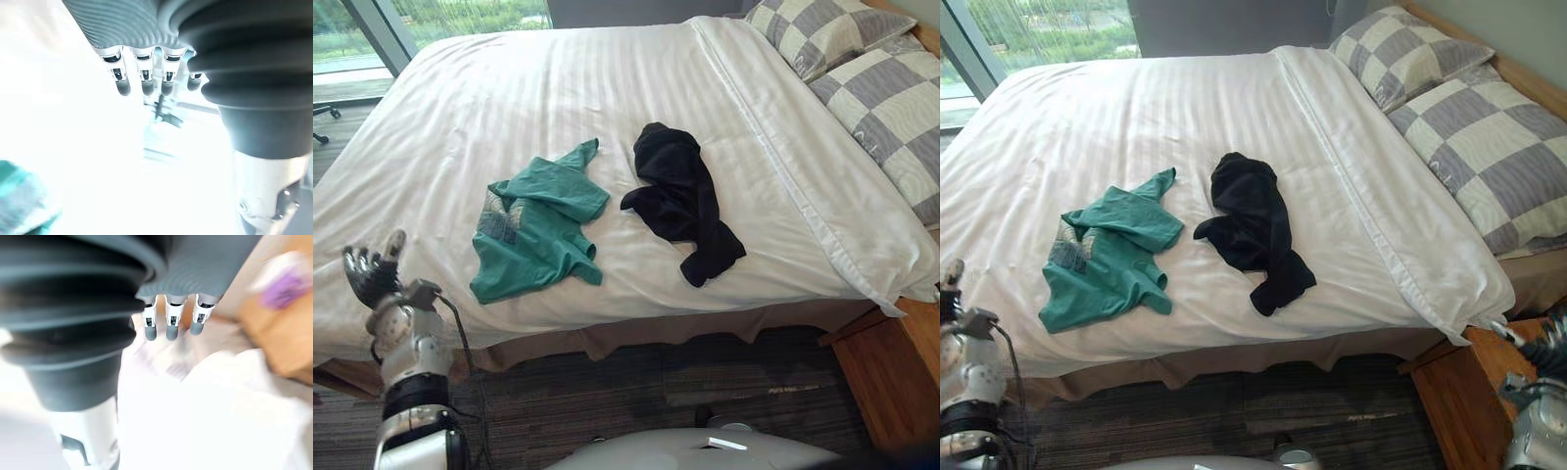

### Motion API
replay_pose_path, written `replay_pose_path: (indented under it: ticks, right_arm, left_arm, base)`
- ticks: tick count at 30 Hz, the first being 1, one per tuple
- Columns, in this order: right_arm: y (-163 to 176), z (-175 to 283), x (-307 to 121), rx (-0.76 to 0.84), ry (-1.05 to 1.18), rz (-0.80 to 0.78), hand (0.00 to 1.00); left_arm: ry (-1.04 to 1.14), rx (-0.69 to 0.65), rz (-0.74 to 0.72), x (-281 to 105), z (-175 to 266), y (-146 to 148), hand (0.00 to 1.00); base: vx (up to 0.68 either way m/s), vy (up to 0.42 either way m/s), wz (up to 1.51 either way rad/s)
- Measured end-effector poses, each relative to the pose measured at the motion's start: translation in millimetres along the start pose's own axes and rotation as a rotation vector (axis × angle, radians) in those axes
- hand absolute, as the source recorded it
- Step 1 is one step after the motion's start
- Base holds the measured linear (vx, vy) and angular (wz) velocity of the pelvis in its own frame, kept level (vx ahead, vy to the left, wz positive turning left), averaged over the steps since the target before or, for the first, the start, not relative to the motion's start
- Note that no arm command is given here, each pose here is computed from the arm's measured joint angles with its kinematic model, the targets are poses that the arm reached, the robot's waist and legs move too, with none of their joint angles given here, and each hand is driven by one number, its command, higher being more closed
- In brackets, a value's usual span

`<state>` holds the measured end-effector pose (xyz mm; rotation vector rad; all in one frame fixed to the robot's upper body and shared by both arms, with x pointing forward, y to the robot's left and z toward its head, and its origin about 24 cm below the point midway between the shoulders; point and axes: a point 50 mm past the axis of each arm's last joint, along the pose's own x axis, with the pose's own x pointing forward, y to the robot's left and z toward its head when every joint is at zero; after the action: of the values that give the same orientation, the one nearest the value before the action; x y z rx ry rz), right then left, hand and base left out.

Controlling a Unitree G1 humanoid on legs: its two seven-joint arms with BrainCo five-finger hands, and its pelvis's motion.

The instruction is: Tidy the bed and pick cloth on bed and put in laundry

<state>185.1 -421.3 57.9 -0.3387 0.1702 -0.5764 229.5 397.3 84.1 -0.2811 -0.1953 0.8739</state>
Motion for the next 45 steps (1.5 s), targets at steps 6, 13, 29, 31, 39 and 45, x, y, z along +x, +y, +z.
replay_pose_path:
  ticks: [6, 13, 29, 31, 39, 45]
  right_arm:
    - [36, 48, 34, -0.106, -0.116, 0.191, 0.0]
    - [89, 74, 43, -0.166, -0.196, 0.396, 0.0]
    - [155, 218, 46, -0.065, -0.656, 0.579, 0.0]
    - [155, 221, 44, -0.048, -0.67, 0.569, 0.0]
    - [165, 251, 27, 0.061, -0.784, 0.596, 0.0]
    - [178, 258, 16, 0.098, -0.814, 0.643, 0.0]
  left_arm:
    - [-0.093, -0.08, -0.143, 19, 43, -31, 0.0]
    - [0.183, 0.372, -0.139, 29, -3, -36, 0.0]
    - [0.043, 0.73, -0.123, 47, 24, -113, 0.0]
    - [0.039, 0.721, -0.109, 48, 28, -116, 0.0]
    - [-0.079, 0.676, -0.187, 45, 61, -160, 0.0]
    - [-0.112, 0.702, -0.248, 35, 62, -185, 0.0]
  base:
    - [-0.02, -0.021, 0.1]
    - [-0.04, -0.022, 0.11]
    - [-0.09, -0.005, 0.01]
    - [0.0, 0.005, -0.03]
    - [-0.03, -0.002, -0.03]
    - [0.0, -0.017, -0.06]
